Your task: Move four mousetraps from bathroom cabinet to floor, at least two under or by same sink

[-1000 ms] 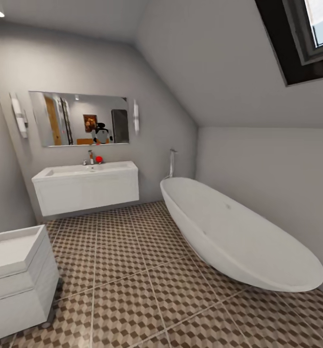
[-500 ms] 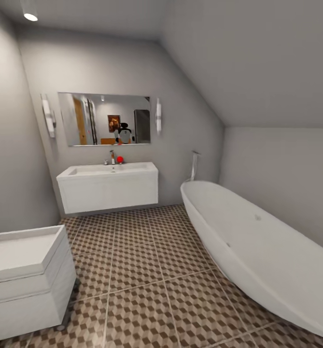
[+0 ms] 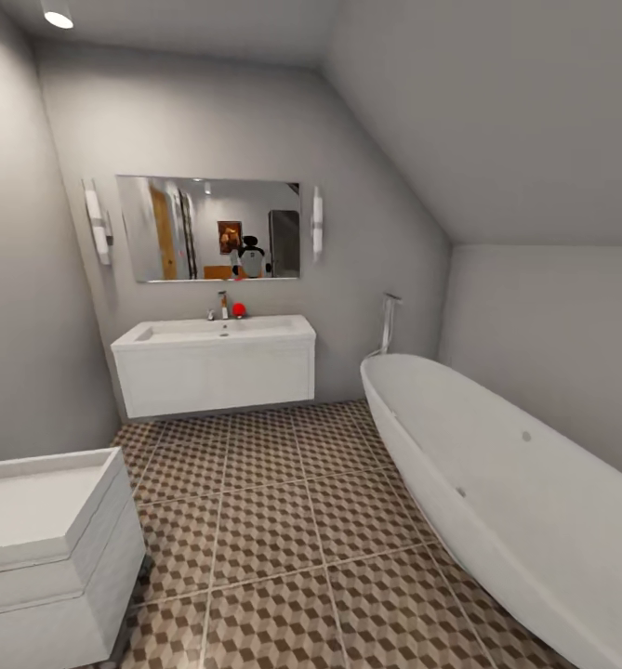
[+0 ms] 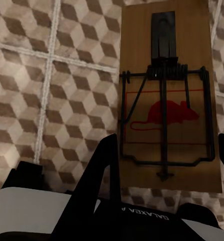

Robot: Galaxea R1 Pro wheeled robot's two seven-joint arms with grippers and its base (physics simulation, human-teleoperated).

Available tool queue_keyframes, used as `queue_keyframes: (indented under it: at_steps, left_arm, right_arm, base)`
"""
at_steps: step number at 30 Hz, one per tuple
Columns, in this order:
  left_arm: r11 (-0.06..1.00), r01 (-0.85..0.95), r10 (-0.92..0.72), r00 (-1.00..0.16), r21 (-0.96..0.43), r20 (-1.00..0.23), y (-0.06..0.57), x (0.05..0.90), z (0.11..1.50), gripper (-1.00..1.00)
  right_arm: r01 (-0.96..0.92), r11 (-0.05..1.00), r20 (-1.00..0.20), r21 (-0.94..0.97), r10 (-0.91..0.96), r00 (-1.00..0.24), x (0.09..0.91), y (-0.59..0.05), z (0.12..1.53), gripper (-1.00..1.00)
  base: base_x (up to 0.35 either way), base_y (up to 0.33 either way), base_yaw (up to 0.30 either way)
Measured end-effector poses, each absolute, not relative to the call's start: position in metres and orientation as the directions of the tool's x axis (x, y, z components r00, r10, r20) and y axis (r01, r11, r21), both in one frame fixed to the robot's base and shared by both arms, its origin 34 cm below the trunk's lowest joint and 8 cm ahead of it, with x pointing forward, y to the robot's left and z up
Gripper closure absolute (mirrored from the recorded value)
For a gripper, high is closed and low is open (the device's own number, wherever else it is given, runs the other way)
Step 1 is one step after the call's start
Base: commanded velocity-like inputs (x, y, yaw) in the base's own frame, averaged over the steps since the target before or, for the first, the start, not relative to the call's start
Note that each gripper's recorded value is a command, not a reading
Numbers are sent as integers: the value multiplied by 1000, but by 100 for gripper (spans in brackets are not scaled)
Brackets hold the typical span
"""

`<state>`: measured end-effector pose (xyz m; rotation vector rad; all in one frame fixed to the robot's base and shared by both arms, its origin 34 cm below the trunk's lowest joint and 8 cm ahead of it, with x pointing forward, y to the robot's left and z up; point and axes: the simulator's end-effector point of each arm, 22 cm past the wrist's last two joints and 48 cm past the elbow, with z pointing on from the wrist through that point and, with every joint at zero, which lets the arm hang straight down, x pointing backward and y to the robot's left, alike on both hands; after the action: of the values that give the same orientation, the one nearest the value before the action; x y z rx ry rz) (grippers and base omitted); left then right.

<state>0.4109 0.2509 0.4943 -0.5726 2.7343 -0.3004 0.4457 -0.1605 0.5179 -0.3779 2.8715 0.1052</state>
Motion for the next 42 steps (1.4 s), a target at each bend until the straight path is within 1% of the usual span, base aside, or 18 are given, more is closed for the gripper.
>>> queue_keyframes:
  at_steps: [16,23,32,42]
  left_arm:
    - [897,-351,-421,-865,-269,-275,251,411,494,100]
    - [897,-351,-421,-864,-269,-275,251,411,494,100]
    - [897,-351,-420,-865,-269,-275,251,411,494,100]
    - [897,-351,-420,-865,-269,-275,251,411,494,100]
  right_arm:
    - [-264,964,-249,39,-246,-937,446,-160,518,100]
    - [-262,964,-250,40,-244,-937,446,-160,518,100]
    - [-262,964,-249,42,-244,-937,446,-160,518,100]
    - [-258,965,-249,43,-240,-938,446,-161,518,100]
  base:
    - [324,0,3]
    - [324,0,156]
    - [324,0,33]
    - [324,0,86]
